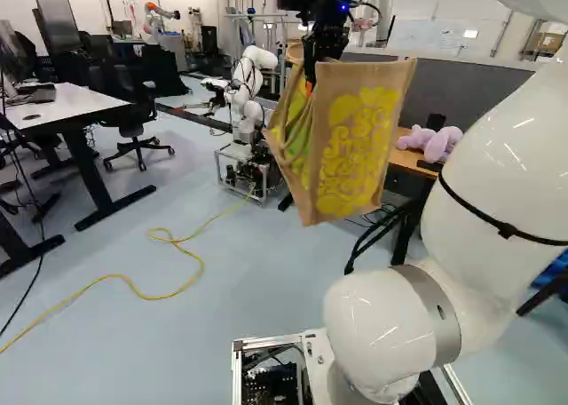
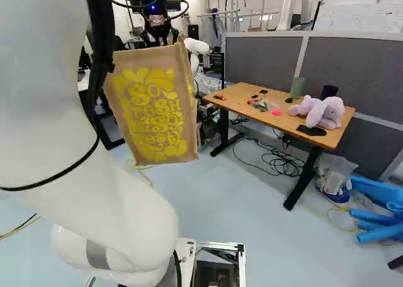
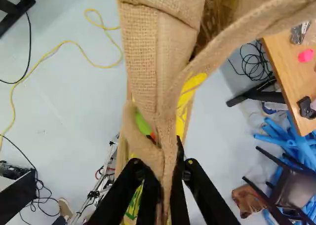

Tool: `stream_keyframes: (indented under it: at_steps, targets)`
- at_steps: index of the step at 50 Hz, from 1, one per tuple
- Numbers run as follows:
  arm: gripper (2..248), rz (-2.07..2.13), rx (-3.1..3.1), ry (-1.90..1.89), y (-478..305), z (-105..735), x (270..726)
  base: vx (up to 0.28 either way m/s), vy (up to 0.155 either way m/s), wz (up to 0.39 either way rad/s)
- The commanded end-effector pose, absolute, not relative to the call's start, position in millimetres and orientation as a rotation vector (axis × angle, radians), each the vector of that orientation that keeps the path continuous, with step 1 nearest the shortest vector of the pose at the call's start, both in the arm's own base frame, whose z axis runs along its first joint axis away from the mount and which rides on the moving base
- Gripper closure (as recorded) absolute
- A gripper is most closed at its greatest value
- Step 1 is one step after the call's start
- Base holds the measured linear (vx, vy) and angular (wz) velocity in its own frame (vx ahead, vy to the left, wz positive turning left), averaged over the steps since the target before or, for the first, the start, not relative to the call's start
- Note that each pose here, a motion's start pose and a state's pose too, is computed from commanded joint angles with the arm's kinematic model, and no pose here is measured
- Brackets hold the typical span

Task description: Pick up the bag on the ground and place it on the table

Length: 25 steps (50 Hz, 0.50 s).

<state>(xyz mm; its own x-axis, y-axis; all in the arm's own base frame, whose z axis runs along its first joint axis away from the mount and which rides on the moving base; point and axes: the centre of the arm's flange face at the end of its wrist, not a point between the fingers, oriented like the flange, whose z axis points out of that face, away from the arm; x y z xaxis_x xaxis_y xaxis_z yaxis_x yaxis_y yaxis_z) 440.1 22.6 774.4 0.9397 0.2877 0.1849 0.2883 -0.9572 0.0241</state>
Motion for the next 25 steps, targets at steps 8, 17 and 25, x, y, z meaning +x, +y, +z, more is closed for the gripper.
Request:
stream_keyframes:
  at_steps: [8, 17, 25]
  targets:
    - [225, -0.294, -3.091, -0.459, 22.6, 774.4, 440.1, 0.153, 0.009, -0.008]
    - [225, -0.294, -3.091, -0.459, 22.6, 774.4, 440.1, 0.167, 0.001, -0.009]
    - [225, -0.294, -3.091, -0.459, 22.6, 774.4, 440.1, 0.166, 0.004, -0.005]
